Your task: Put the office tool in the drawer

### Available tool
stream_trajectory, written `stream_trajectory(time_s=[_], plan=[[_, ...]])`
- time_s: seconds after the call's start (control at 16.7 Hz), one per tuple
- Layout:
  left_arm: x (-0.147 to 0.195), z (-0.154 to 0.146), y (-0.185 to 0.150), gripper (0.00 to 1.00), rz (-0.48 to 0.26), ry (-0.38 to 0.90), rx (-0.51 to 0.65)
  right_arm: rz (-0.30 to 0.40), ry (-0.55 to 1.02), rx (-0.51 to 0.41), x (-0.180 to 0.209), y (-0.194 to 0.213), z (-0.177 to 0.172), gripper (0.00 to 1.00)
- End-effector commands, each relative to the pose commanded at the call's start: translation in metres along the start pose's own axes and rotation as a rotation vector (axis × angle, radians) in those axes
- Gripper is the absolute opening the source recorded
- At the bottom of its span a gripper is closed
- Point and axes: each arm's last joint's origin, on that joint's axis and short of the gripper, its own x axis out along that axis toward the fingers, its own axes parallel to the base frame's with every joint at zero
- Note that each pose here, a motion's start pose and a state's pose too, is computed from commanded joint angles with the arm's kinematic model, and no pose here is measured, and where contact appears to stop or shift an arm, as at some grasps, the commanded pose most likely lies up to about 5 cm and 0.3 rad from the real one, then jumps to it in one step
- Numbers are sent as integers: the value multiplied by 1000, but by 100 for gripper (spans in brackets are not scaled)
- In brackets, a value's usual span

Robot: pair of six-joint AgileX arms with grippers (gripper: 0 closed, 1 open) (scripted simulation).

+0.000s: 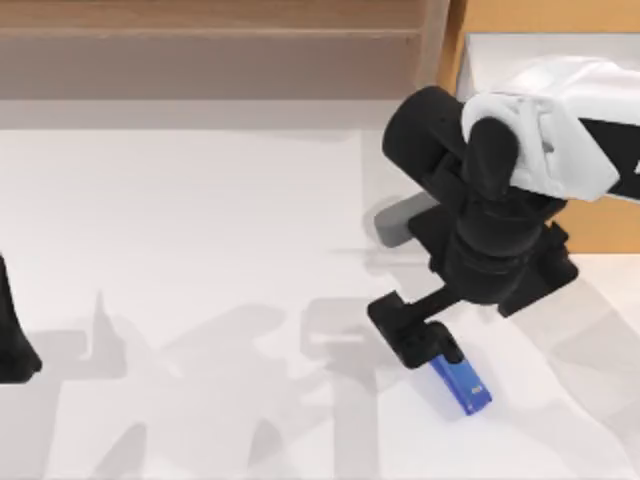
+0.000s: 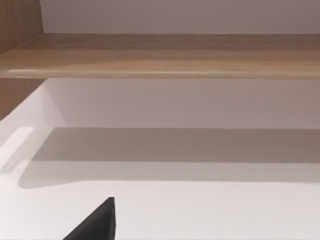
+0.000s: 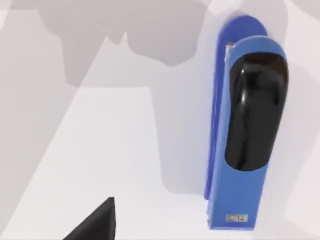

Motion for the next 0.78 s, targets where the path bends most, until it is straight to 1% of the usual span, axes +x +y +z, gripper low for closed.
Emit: stream_trajectory(time_s=[0.36, 0.78], plan=[[0, 0, 0, 100, 0, 0, 0, 0, 1, -1, 5, 1, -1, 100], [0, 0, 0, 100, 0, 0, 0, 1, -4, 0, 66, 0, 1, 100]])
